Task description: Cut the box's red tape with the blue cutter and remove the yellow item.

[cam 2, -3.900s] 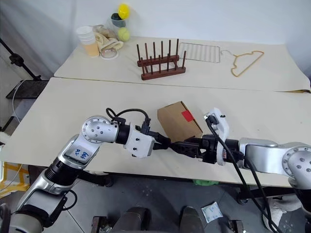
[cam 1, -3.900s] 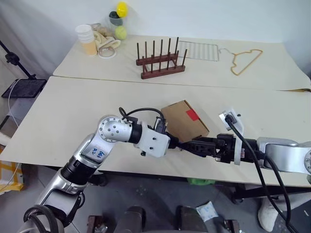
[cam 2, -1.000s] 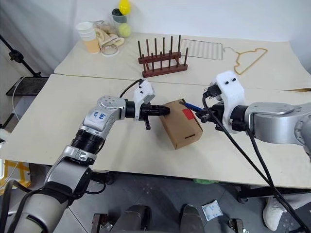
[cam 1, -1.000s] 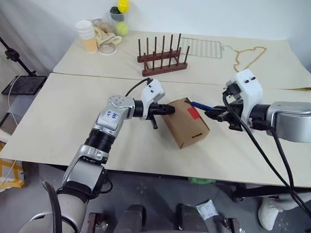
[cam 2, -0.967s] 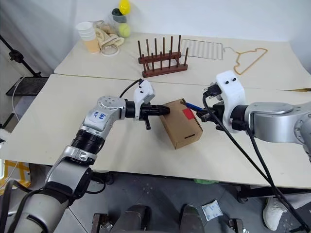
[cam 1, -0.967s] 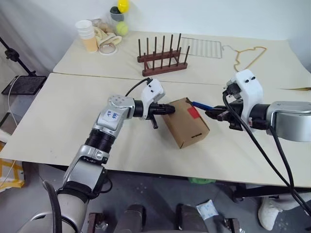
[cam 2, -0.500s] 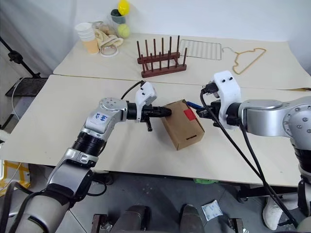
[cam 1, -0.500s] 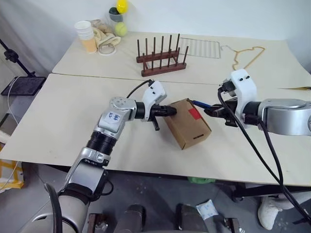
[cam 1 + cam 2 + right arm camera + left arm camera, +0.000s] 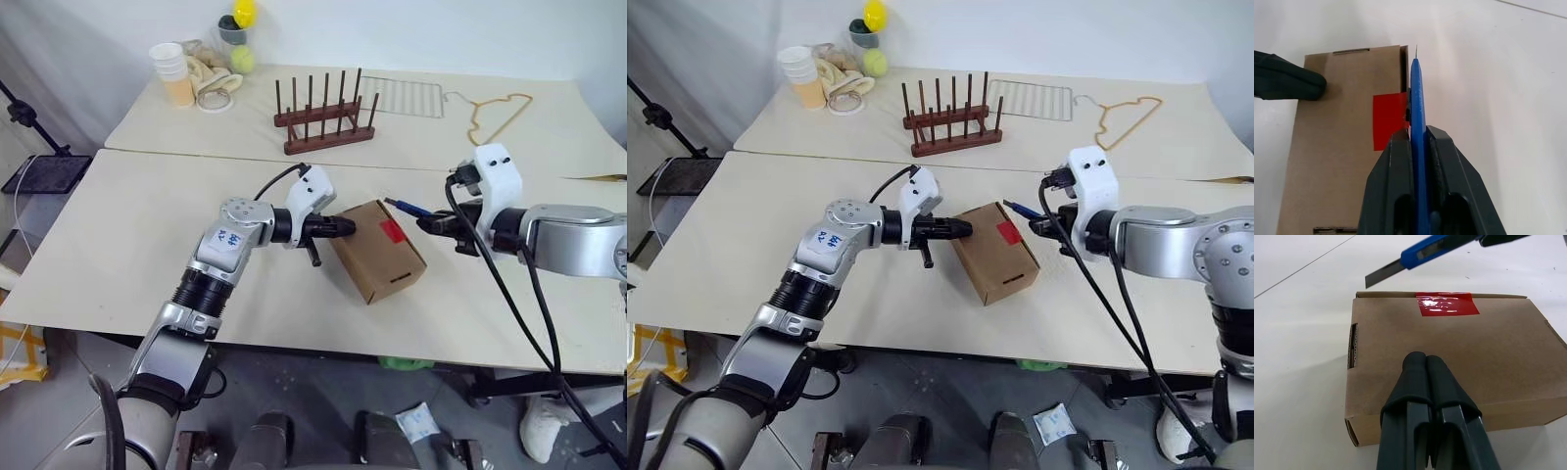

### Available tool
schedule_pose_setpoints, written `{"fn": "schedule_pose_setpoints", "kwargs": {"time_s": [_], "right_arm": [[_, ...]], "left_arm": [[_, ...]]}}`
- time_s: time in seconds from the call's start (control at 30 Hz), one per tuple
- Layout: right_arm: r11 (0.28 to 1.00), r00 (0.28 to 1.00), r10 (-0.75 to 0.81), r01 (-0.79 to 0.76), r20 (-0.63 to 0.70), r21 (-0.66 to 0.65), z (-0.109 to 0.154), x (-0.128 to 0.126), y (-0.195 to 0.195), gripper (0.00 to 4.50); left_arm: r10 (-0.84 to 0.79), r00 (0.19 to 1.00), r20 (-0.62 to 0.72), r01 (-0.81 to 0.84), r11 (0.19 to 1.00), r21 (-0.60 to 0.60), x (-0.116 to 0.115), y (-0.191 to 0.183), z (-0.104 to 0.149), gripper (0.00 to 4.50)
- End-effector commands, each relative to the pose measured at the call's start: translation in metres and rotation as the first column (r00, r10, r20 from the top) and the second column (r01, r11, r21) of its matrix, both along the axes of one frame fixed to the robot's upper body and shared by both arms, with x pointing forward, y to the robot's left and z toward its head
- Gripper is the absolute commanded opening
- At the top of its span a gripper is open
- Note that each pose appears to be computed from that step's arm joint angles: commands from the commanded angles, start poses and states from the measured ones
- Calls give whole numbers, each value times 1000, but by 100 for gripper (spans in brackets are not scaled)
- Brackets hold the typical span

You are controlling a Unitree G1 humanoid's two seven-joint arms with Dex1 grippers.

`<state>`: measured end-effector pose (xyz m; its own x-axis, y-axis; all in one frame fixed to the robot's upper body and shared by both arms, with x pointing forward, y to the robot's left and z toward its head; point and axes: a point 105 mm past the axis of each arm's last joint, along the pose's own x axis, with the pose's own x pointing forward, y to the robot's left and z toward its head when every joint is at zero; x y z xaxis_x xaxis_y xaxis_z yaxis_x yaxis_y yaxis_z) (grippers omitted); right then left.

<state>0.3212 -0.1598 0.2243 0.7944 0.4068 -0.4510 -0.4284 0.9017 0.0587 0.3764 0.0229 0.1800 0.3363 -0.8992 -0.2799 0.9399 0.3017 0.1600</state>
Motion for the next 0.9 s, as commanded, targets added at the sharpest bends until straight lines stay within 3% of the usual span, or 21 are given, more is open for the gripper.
{"fn": "schedule_pose_setpoints", "kwargs": {"time_s": [0.03, 0.27, 0.9], "right_arm": [[1000, 998, -7, 6, 70, 12, 17, -1, -2, 8], [1000, 996, 1, -2, 85, 7, 22, -2, -1, 8], [999, 1000, 31, -31, 3, -10, -3, -9, 5, 8]], "left_arm": [[3, 1000, -14, -3, 1000, 22, -2, 1, -7, 0], [27, 999, -19, -26, 998, 56, 0, 4, -12, 0], [35, 999, -21, -33, 995, 92, -2, 3, -16, 0]]}}
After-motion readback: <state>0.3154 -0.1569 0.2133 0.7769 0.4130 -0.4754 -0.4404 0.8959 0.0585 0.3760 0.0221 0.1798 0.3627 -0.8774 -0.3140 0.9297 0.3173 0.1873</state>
